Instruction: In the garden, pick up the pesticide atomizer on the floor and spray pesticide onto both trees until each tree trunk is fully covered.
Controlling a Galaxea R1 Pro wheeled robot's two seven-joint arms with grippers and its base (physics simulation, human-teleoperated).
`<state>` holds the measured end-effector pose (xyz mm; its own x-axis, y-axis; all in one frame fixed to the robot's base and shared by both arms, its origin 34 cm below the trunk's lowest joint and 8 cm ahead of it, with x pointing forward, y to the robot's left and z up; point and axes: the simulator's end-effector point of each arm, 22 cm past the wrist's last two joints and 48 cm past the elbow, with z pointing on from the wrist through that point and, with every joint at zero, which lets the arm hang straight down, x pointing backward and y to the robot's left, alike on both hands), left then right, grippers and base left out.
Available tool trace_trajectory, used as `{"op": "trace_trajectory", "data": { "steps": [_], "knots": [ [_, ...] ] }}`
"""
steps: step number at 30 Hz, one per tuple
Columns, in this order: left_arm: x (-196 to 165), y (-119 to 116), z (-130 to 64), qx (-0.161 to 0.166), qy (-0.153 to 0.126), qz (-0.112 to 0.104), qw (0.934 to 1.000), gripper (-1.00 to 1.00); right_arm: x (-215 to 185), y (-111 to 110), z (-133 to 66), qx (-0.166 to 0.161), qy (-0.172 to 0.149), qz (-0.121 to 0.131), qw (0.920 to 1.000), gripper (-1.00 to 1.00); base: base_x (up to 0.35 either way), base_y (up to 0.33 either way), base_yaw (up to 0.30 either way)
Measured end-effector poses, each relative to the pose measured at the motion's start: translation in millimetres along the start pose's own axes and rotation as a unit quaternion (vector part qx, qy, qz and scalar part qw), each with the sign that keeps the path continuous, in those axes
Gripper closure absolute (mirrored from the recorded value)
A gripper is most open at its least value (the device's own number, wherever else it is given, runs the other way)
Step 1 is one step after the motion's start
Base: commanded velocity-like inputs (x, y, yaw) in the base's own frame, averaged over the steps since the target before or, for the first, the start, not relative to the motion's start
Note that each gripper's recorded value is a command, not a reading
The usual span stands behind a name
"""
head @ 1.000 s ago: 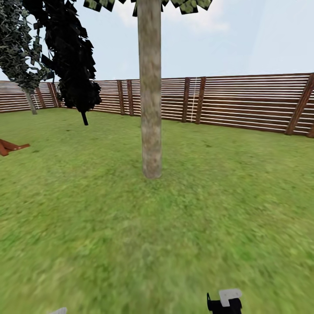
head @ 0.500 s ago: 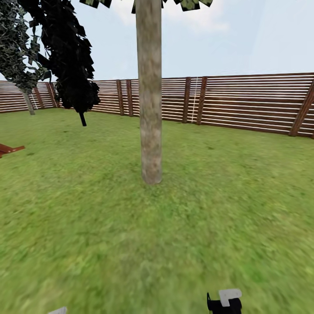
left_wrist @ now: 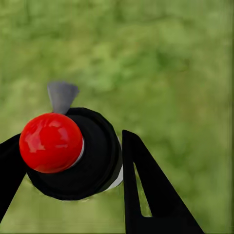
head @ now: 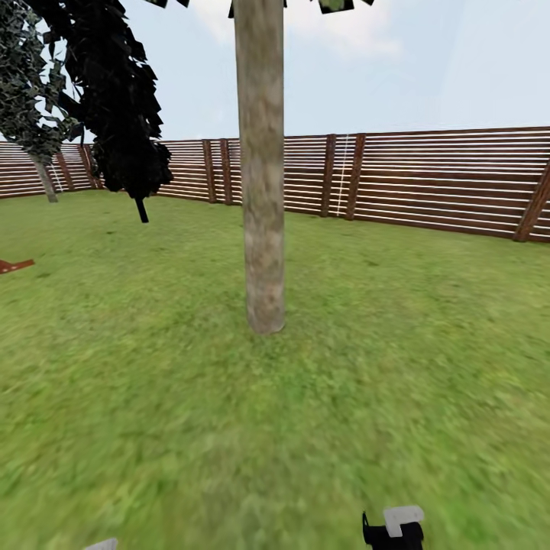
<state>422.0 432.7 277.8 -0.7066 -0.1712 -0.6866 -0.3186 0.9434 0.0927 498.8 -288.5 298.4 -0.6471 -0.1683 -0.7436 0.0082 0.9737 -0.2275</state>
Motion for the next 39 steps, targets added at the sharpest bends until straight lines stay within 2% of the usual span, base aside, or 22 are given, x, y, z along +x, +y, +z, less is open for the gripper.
{"op": "trace_trajectory", "data": {
  "steps": [39],
  "knots": [
    [0.0, 0.0, 0.0, 0.000, 0.000, 0.000, 1.0000, 1.00, 0.0, 0.0, 0.0, 0.000, 0.000, 0.000, 1.0000, -1.00, 0.339, 0.000, -0.014]
  ]
}}
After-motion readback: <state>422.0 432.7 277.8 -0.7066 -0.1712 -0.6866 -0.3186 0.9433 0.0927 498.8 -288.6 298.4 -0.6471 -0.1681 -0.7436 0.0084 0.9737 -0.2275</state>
